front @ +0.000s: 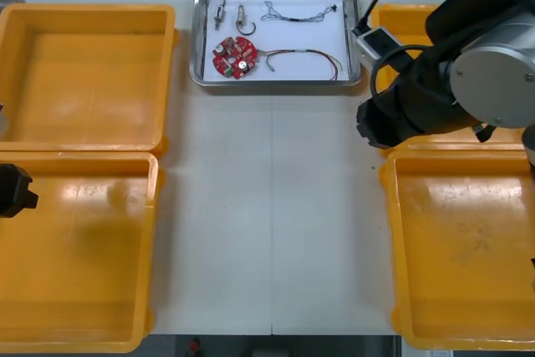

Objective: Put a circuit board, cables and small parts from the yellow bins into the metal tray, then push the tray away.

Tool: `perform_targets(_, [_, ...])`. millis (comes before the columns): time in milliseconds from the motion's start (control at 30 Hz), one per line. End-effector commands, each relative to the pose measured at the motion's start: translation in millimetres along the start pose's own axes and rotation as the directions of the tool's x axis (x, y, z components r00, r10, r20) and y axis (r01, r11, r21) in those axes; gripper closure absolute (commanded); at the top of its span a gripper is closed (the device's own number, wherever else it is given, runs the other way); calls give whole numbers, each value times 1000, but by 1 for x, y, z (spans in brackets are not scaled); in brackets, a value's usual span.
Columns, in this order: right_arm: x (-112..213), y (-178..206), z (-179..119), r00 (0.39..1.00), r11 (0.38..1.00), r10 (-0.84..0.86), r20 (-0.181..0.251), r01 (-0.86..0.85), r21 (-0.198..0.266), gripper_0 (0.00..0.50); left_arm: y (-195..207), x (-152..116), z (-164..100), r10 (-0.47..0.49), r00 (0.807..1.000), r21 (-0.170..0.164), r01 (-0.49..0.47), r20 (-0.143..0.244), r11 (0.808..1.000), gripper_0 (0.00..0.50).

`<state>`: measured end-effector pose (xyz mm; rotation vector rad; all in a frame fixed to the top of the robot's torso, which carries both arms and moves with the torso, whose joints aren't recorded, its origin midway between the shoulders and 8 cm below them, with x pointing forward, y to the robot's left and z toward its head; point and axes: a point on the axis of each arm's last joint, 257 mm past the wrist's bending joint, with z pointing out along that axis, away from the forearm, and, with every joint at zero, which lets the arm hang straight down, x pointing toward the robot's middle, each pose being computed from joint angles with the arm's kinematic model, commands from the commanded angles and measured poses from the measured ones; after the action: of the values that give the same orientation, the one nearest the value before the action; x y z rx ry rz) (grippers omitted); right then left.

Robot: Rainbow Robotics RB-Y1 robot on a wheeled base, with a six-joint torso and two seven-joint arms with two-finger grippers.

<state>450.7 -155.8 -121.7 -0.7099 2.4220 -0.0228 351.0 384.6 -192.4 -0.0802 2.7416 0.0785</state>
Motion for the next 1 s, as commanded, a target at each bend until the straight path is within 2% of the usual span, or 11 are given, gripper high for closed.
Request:
perform_targets(33, [14, -36, -20, 993, 992, 110, 40, -113, 63, 0, 16, -2, -12, 55, 998, -51, -54, 17, 997, 0])
perform_targets(167, [33, -61, -30, 987, 982, 149, 50, -154, 111, 0, 16, -2, -12, 55, 998, -51, -54, 17, 997, 0])
perform_targets(367, [67, -98, -38, 964, 953, 261, 44, -265, 145, 0, 16, -2, -12, 55, 998, -51, -54, 17, 997, 0])
perform_targets(567, [95, -125, -46, 933, 918, 356, 47, -359, 168, 0, 16, -2, -12, 55, 998, -51, -54, 17, 997, 0])
perform_targets(700, [115, -139, -54, 905, 890, 423, 53, -426, 162, 0, 16, -2, -12, 55, 998, -51, -54, 17, 997, 0])
perform_targets(833, [138, -152, -60, 890, 871, 455, 38, -454, 187, 0, 16, -2, -12, 55, 998, -51, -54, 17, 997, 0])
perform_targets(1000, [157, -153, -59, 883, 866, 470, 7, -462, 193, 0, 16, -2, -12, 55, 998, -51, -54, 17, 997, 0])
